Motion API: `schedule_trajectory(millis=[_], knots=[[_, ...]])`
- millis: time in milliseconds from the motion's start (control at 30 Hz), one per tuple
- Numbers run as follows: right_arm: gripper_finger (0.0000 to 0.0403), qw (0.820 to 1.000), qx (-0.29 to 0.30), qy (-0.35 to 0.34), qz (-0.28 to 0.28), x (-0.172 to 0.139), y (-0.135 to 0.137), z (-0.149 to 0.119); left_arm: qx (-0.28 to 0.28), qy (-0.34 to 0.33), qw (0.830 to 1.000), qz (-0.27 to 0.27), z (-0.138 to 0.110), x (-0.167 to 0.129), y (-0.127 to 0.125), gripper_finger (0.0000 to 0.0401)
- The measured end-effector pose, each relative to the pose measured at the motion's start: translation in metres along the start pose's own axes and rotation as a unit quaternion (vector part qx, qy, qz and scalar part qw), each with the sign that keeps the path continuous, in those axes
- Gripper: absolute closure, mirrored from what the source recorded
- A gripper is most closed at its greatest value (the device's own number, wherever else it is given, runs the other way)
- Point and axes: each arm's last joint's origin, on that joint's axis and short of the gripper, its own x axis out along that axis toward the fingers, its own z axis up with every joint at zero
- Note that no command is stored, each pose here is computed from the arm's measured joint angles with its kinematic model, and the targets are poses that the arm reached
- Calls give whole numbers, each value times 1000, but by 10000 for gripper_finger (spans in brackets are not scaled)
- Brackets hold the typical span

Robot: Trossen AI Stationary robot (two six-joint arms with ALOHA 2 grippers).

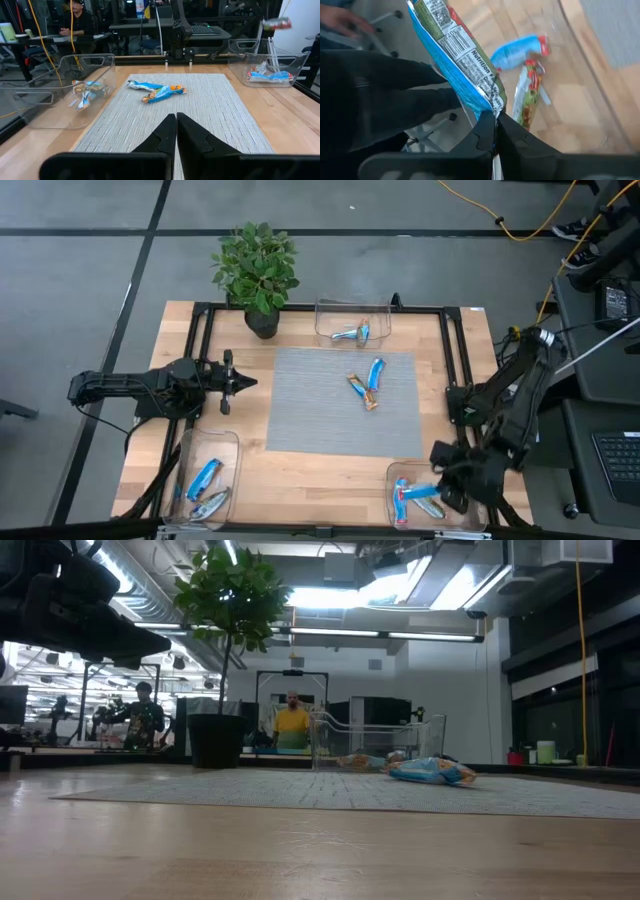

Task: Pick and place Granola Bars by type
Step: Put the red granola bar into the bottom right transparent bin

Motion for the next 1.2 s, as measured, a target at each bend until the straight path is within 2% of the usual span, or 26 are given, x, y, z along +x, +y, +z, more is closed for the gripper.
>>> schedule_trajectory(millis=[433, 733, 933, 1200], knots=[[387, 994, 48, 5, -95, 67, 8, -27, 0, 0, 1000, 0, 0, 0, 0, 391], [387, 989, 36, 17, -140, 104, 7, -39, 0, 0, 1000, 0, 0, 0, 0, 392], [385, 984, 35, 35, -169, 120, 4, -42, 0, 0, 1000, 0, 0, 0, 0, 388], [384, 984, 35, 34, -172, 122, 3, -42, 0, 0, 1000, 0, 0, 0, 0, 395]])
